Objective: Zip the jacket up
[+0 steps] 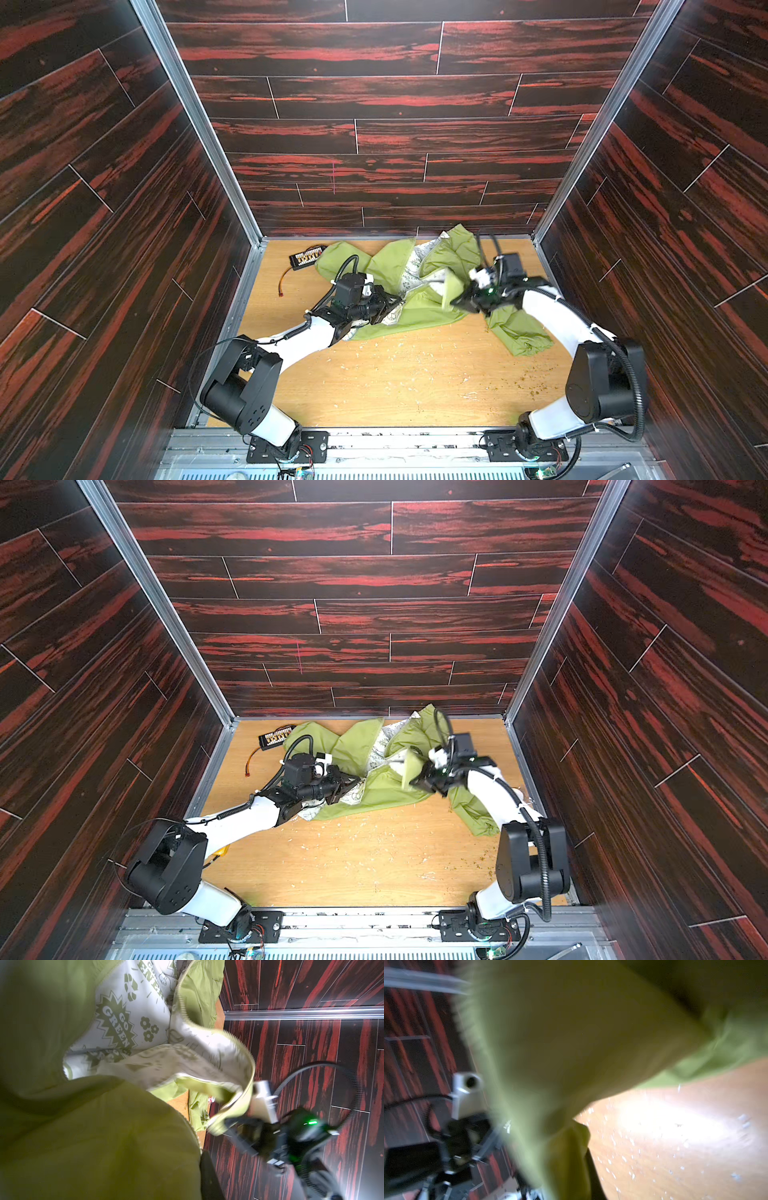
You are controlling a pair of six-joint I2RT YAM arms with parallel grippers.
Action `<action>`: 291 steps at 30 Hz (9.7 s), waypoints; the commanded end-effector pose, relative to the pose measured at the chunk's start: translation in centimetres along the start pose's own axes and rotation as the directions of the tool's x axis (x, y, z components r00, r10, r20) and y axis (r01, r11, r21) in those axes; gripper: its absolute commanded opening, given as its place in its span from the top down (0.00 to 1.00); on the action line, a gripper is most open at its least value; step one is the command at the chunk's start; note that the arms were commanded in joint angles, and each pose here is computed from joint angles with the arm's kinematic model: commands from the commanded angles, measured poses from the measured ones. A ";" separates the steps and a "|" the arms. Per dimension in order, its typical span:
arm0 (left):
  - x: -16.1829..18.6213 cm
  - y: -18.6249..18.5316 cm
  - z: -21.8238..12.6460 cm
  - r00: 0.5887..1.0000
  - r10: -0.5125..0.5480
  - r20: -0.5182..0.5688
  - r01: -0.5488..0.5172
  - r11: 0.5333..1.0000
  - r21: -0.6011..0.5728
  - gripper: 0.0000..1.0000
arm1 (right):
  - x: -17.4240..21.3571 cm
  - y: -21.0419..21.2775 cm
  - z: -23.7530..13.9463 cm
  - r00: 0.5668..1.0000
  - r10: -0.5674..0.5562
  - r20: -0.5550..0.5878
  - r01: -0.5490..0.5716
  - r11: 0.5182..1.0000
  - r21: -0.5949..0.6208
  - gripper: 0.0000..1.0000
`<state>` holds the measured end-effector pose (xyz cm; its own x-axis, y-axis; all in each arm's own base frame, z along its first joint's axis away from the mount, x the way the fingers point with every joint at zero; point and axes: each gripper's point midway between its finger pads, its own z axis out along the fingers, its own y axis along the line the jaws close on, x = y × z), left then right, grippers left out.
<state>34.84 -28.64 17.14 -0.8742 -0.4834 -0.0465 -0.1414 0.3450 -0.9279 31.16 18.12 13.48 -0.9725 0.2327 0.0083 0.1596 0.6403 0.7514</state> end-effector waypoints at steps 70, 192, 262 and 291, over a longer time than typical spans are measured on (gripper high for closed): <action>10.8 1.3 9.9 0.927 -0.020 -0.375 0.037 0.999 0.038 1.00 | 10.2 2.1 3.6 0.981 0.150 -0.121 -0.191 0.846 -0.498 0.40; -6.0 -19.8 -5.2 0.901 0.122 0.416 -0.371 0.714 0.594 1.00 | -8.7 19.9 -7.7 0.928 -0.020 0.373 0.249 0.777 -0.578 1.00; -4.6 -19.7 -4.4 0.920 0.055 0.389 -0.325 0.662 0.675 1.00 | -4.9 27.0 -7.7 0.941 -0.006 0.340 0.246 0.701 -0.670 1.00; -4.7 -19.6 -4.3 0.923 0.044 0.383 -0.316 0.654 0.687 1.00 | -5.6 26.9 -6.6 0.949 0.015 0.316 0.211 0.716 -0.666 1.00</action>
<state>40.64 -30.19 35.17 -0.6463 -0.7292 -0.2250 0.4504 -0.1265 -0.8838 39.33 28.85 36.78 -0.8720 0.4534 -0.1846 -0.1856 0.0428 0.9817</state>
